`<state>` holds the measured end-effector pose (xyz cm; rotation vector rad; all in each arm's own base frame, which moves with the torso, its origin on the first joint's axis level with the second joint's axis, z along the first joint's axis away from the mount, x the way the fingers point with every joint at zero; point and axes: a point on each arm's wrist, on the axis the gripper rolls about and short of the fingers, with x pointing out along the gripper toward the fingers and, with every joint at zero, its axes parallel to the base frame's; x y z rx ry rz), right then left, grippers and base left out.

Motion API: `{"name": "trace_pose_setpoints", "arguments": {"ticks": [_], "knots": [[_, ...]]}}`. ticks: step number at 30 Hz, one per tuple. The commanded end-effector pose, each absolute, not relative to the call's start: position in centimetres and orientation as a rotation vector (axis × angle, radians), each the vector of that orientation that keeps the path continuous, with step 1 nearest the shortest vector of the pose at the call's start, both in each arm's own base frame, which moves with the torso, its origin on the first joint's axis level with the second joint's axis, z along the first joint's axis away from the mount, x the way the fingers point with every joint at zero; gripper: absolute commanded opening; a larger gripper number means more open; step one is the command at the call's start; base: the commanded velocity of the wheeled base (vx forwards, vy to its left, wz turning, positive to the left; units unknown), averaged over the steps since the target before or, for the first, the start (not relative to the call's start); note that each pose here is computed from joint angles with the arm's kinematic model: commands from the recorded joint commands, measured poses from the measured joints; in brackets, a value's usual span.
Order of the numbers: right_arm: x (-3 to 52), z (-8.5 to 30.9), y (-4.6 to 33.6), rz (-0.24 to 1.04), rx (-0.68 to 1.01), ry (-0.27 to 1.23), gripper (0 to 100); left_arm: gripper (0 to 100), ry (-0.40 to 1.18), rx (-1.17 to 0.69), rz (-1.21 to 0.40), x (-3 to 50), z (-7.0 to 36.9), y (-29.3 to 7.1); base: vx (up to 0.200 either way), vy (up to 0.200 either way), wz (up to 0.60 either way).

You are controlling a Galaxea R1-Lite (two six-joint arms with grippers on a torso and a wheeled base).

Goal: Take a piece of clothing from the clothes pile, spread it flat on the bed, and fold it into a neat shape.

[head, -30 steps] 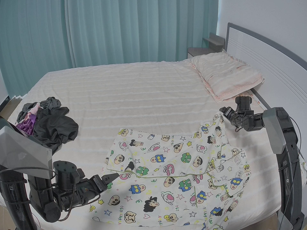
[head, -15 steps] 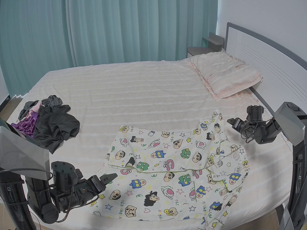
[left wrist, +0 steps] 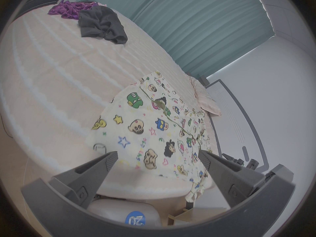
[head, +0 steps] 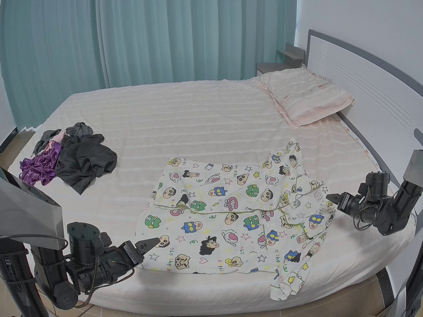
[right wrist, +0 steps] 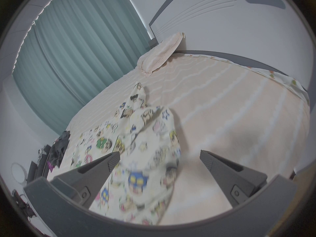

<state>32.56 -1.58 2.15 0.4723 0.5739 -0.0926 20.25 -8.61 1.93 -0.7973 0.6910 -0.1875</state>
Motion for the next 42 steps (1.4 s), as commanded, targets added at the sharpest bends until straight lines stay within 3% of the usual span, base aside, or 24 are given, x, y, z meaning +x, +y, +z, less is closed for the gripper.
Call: {"name": "trace_pose_setpoints", "arguments": {"ticks": [1,6,16,27,42], "knots": [[26.7,3.6,-0.2,-0.001,0.446,0.547,100,100,0.713,-0.778,-0.17,19.8,1.8,-8.4,-0.2,0.0,0.0],[25.0,2.8,1.8,0.063,0.432,0.602,100,100,0.821,-0.649,-0.145,19.0,0.7,-8.1,0.0,0.0,0.0],[24.0,-0.3,4.2,0.141,0.41,0.692,100,100,0.78,-0.585,0.075,22.0,-2.8,-8.1,0.0,0.0,0.0],[22.6,-2.1,4.8,0.156,0.425,0.727,100,100,0.706,-0.714,0.09,24.2,-2.5,-8.6,0.0,0.0,0.0],[21.4,-1.7,4.8,0.18,0.438,0.762,100,100,0.68,-0.69,0.103,27.0,-4.9,-9.8,0.0,0.0,0.0]]}}
